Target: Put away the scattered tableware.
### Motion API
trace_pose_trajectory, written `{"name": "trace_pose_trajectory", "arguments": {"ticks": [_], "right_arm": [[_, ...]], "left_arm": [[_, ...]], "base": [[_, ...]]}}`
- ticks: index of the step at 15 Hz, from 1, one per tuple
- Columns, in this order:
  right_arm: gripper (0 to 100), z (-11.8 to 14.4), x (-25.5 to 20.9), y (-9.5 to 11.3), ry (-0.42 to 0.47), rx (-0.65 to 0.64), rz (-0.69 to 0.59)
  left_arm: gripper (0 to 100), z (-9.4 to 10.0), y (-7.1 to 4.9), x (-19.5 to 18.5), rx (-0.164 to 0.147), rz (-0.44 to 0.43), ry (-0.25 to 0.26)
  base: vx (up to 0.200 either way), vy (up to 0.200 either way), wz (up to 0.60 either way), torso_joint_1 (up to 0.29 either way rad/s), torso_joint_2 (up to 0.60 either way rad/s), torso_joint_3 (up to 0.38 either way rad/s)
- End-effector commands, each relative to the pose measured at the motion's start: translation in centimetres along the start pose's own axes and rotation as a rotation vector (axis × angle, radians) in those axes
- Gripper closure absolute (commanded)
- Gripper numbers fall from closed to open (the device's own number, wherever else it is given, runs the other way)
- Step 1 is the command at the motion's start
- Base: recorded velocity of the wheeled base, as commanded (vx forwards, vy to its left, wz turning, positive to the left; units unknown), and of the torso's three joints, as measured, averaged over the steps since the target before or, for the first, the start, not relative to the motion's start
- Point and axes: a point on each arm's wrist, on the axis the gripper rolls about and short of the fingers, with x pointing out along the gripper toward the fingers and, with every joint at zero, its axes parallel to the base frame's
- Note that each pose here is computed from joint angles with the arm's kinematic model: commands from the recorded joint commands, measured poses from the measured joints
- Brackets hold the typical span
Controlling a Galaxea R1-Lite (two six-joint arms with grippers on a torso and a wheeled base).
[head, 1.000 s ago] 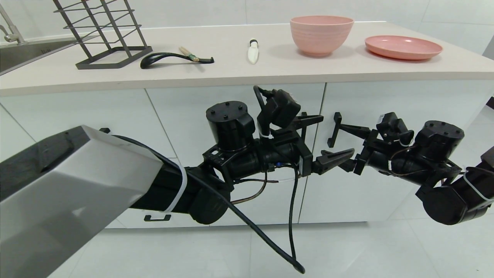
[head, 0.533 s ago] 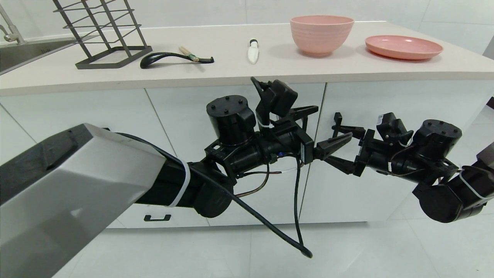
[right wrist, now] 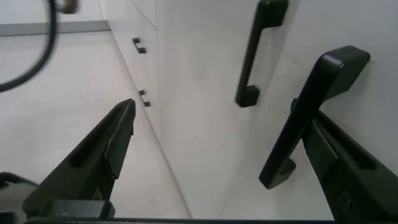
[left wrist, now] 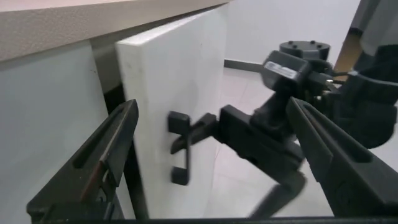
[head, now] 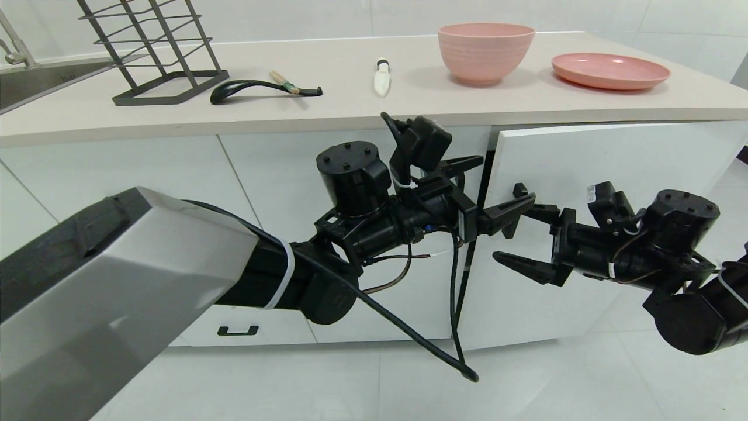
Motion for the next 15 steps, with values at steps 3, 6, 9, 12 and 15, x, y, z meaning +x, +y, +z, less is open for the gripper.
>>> {"name": "trace_pose_trajectory", "arguments": {"ticks": [3,6,9,12,15], "right_arm": [[0,3.5,-3.2,4.2,-0.001,0.002,0.032],[0,4.4,-4.8,6.4,0.007,0.013,0.039],[0,4.4,-5.4,7.1,0.018,0.011,0.036],[0,3.5,-6.5,6.9,0.053,0.024,-0.007],[0,3.2,-8.3,5.8,0.081,0.022,-0.094]], "left_arm": [[0,-0.2,0.0,1.9,0.029,-0.023,-0.059],[0,-0.2,-2.9,3.5,0.022,-0.131,-0.088],[0,-0.9,-5.7,4.5,-0.003,-0.202,-0.08],[0,-1.4,-7.4,4.7,-0.02,-0.247,-0.073],[0,-1.6,-8.5,4.5,-0.036,-0.269,-0.059]], "base": [[0.0,0.0,0.0,0.0,0.0,0.0],[0.0,0.0,0.0,0.0,0.0,0.0],[0.0,0.0,0.0,0.0,0.0,0.0],[0.0,0.0,0.0,0.0,0.0,0.0],[0.0,0.0,0.0,0.0,0.0,0.0]]}}
